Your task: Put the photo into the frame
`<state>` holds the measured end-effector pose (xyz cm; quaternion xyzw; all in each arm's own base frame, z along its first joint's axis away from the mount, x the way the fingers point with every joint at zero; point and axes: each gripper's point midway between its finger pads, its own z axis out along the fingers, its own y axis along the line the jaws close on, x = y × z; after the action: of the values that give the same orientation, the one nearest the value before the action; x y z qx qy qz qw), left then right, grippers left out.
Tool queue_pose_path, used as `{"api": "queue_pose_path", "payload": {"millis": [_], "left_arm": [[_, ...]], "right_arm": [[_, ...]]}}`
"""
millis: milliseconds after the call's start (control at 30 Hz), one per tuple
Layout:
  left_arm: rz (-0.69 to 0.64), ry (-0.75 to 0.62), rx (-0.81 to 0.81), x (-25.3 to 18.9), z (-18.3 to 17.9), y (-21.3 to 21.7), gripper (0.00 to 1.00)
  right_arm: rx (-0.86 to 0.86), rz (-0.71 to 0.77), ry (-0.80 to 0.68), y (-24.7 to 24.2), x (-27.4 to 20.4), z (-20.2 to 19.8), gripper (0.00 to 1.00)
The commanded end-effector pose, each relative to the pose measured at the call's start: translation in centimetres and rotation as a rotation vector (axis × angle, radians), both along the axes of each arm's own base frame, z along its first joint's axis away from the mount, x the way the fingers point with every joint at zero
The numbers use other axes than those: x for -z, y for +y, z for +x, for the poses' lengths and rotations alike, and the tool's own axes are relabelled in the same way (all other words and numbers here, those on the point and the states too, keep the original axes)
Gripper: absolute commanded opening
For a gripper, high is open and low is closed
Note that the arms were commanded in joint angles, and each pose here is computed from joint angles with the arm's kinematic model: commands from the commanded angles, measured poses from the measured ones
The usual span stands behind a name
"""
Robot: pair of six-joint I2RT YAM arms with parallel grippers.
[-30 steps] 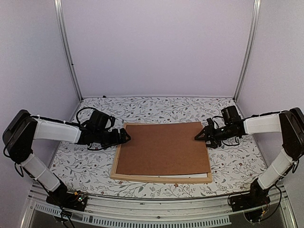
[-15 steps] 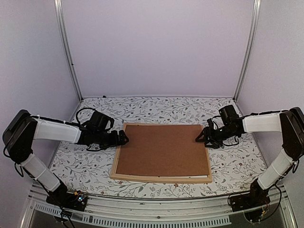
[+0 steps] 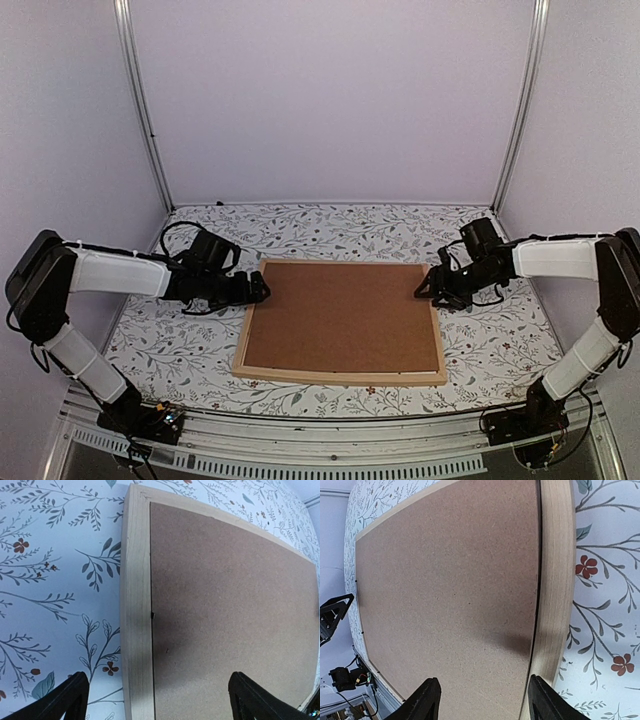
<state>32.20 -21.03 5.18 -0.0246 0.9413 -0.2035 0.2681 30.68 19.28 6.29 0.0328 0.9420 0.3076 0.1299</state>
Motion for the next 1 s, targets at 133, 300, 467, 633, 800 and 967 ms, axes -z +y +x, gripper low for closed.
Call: {"api": "queue_pose_path", "payload": {"millis": [133,300,467,633,800,967], "left_arm": [[0.046,-0.022,0.013,-0.7,0.3,0.2,1.0],[0.074,-0.035,-0.003,-0.9,0.6,0.7,1.0],[0.078,-0.037,-0.009,-1.0,0.7,0.9,1.0],[0.089,-0.043,-0.013,-1.2,0.8,1.1,1.0],[0.098,-0.039,-0.015,-0.9,0.8,1.3,1.0],[0.098,-0.031,-0.012,-0.6,0.9,1.2,1.0]], "right_arm": [[0.005,-0.074,-0.102,-0.7,-2.3,1.4,0.63],[0.021,-0.121,-0.15,-1.3,-2.5,2.8,0.62],[0.052,-0.216,-0.171,-2.3,-1.4,4.6,0.58],[0.068,-0.3,-0.163,-3.5,-0.2,5.2,0.54],[0.058,-0.332,-0.143,-3.9,0.8,5.1,0.52],[0.053,-0.352,-0.129,-4.1,1.7,4.9,0.52]]}}
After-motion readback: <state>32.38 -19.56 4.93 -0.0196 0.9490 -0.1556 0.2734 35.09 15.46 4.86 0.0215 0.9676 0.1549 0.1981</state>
